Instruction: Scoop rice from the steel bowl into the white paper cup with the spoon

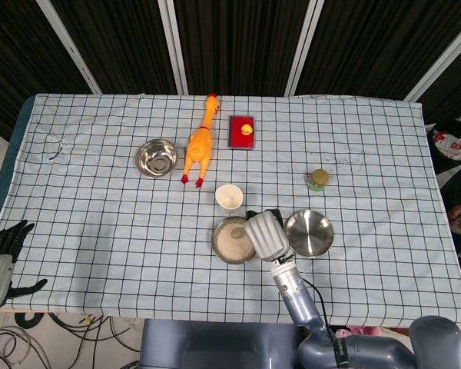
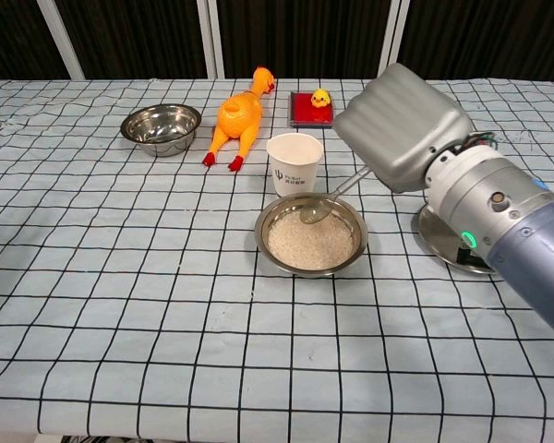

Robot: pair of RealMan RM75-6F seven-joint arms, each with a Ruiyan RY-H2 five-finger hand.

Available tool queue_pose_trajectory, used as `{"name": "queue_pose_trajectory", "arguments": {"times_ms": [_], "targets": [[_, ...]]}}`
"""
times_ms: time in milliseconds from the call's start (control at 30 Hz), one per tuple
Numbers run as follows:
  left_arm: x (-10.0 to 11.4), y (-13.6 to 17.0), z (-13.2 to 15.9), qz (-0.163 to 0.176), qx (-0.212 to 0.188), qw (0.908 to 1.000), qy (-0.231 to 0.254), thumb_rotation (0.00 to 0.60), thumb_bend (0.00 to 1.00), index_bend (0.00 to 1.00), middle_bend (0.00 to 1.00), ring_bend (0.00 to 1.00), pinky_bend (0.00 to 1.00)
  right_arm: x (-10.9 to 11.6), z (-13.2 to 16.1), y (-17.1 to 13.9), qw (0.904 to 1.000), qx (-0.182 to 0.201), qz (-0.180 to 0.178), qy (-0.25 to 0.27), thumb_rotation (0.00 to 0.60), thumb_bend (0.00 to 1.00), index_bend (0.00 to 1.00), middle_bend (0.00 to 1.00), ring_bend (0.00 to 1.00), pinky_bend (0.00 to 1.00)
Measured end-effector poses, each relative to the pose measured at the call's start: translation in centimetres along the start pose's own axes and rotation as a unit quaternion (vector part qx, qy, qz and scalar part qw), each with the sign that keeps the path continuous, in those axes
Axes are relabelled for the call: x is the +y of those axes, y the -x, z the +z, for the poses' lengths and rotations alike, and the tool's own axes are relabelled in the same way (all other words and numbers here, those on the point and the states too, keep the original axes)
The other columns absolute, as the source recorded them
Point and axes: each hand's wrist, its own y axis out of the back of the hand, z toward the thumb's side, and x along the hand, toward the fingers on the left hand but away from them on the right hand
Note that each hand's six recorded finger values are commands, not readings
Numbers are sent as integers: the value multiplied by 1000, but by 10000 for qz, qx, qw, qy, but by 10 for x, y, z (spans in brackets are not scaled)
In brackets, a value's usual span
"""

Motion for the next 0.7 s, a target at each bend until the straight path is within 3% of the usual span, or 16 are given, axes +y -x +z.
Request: {"name": "queue_pose_trajectory", "arguments": {"times_ms": [133, 467, 700], "targets": [[0, 0, 0, -23, 2, 10000, 38, 600, 7, 0, 0, 0, 0, 4, 10, 7, 9984, 90, -301, -480, 600, 374, 561, 1000, 1000, 1000], [1, -1, 0, -33, -7, 10000, 45, 600, 7, 0, 0, 0, 0, 1, 23, 8, 9897, 366, -671, -1210, 600, 388, 561, 1000, 1000, 1000], [1, 0, 1, -15, -29, 10000, 8, 600, 7, 0, 0, 0, 0, -10, 20, 1, 9815, 544, -775, -1662, 600, 388, 561, 1000, 1000, 1000]]}}
